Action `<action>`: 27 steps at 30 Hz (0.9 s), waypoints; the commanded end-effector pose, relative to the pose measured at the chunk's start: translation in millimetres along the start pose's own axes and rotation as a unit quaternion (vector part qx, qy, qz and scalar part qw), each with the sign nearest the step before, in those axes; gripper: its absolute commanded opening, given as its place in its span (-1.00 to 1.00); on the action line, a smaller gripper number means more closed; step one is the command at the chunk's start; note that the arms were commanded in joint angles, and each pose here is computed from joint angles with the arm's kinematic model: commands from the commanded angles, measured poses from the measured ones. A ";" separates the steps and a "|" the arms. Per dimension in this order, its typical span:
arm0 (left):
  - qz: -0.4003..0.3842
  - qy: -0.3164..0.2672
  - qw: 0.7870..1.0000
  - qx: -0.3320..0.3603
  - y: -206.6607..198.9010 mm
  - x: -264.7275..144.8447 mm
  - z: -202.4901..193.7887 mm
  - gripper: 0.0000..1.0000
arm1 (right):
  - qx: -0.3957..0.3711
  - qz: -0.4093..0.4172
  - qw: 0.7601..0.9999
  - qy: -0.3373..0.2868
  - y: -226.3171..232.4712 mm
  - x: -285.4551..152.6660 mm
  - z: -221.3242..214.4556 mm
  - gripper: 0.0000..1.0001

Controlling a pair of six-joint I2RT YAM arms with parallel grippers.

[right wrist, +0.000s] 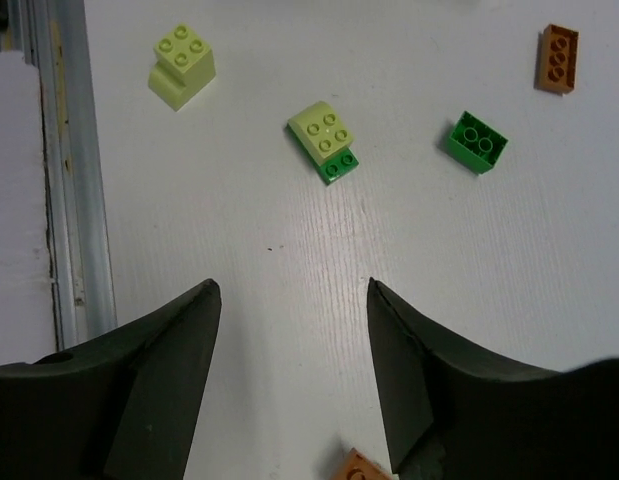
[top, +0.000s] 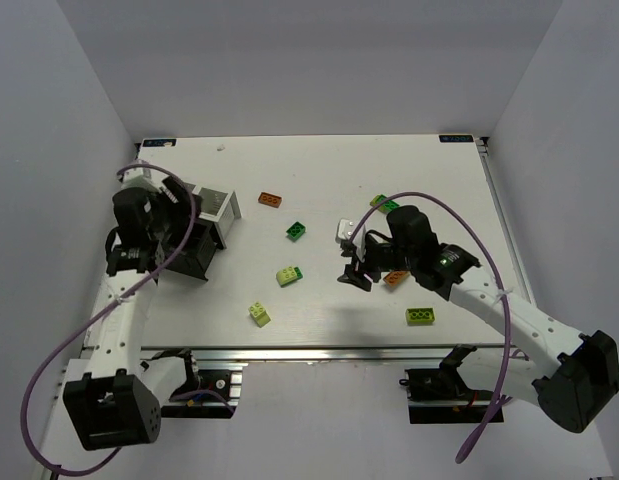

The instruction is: Sort the legos into containers by color

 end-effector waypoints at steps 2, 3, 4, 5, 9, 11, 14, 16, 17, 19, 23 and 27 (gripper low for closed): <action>-0.199 0.030 0.979 0.030 -60.9 -8.5 -22.1 0.58 | -0.108 0.055 0.993 -0.001 -0.7 15.6 -9.6 0.44; -0.208 0.036 0.977 0.035 -65.7 -8.0 -28.8 0.60 | -0.130 0.066 0.989 0.007 -3.7 23.1 -15.9 0.52; -0.218 0.044 0.974 0.041 -74.0 -8.4 -36.2 0.61 | -0.194 0.071 0.978 0.007 -9.5 28.8 -18.5 0.52; -0.225 0.049 0.972 0.044 -76.4 -8.5 -40.5 0.61 | -0.221 0.076 0.972 0.010 -12.6 34.6 -24.7 0.55; -0.232 0.065 0.968 0.066 -73.5 -10.3 -56.7 0.62 | -0.350 0.130 0.927 0.029 -35.1 72.2 -35.9 0.73; -0.232 0.056 0.968 0.076 -72.6 -16.8 -54.1 0.62 | -0.370 0.160 0.914 0.044 -46.5 86.3 -33.7 0.79; -0.241 0.037 0.967 0.079 -73.5 -28.1 -53.1 0.62 | -0.369 0.192 0.906 0.077 -77.2 120.4 -21.2 0.79; -0.239 0.023 0.967 0.082 -73.8 -34.1 -49.5 0.62 | -0.378 0.204 0.898 0.097 -97.5 143.9 -18.0 0.79; -0.227 0.013 0.970 0.083 -71.6 -35.8 -46.8 0.62 | -0.392 0.203 0.891 0.110 -105.7 150.8 -18.5 0.79; -0.224 -0.003 0.971 0.089 -71.3 -43.7 -42.3 0.62 | -0.401 0.202 0.885 0.121 -124.1 170.0 -13.9 0.79; -0.225 -0.023 0.970 0.093 -71.6 -53.3 -36.8 0.62 | -0.391 0.222 0.884 0.128 -142.9 189.0 -15.0 0.77; -0.217 -0.029 0.971 0.094 -70.3 -54.8 -34.7 0.62 | -0.389 0.226 0.884 0.128 -159.8 201.6 -17.6 0.75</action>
Point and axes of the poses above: each gripper's point midway between its finger pads, its own x axis out along the fingers, its own y axis along the line the jaws close on, z = x × y, the point moved 8 cm from there along -x, back along the fingers, and after that the axes turned 6 degrees about x, right-handed, at the moved point
